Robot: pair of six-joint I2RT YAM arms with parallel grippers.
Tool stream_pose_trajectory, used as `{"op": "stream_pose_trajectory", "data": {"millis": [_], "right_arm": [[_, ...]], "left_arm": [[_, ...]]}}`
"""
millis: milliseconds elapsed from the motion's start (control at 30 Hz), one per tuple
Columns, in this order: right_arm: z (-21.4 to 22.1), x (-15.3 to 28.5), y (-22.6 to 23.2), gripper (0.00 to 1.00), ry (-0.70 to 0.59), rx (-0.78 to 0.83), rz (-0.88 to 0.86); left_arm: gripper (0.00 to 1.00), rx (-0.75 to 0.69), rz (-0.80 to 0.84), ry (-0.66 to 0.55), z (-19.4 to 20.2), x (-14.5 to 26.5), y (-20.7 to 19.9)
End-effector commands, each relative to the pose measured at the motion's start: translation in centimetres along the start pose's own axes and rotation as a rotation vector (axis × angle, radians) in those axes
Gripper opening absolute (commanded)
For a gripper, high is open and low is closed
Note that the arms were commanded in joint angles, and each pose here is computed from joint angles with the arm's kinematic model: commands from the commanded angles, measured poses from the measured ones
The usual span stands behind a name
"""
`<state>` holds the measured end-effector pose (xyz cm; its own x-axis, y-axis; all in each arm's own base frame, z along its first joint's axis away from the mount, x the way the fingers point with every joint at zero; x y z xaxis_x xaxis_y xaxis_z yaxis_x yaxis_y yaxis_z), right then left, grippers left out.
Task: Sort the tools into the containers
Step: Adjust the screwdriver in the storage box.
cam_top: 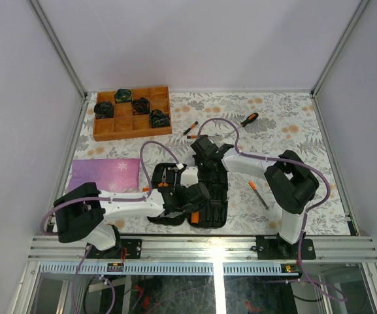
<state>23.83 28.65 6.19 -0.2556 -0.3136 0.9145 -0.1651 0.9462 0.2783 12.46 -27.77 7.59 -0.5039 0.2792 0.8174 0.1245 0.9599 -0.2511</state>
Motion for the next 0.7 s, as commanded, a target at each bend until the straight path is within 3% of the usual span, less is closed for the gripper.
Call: {"op": "stream_pose_trajectory", "data": {"millis": [0,533,667], "right_arm": [[7.4,-5.3,-6.9,0.0,0.261,0.107,0.31],[1.7,2.3,-0.5,0.07,-0.021,0.078,-0.011],[0.6,4.0,1.3,0.1,-0.056,0.094,-0.115]], "left_arm": [[0.0,-0.141,-0.215,0.289,6.4,-0.9,6.0],[0.0,-0.131,-0.166,0.234,5.7,0.0,5.8],[0.13,-0.112,-0.096,0.16,4.0,1.1,4.4]]}}
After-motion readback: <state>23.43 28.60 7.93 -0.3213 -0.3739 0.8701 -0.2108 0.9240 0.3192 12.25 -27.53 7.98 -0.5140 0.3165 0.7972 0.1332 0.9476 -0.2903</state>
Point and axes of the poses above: each gripper's point midway between its finger pads, its own x axis back along the fingers, its own y axis along the line the jaws close on, z = x × y, the point moved 6 cm from there along x, back along the fingers, and after that the axes turned 1 degree about x, right-handed, at the moved point
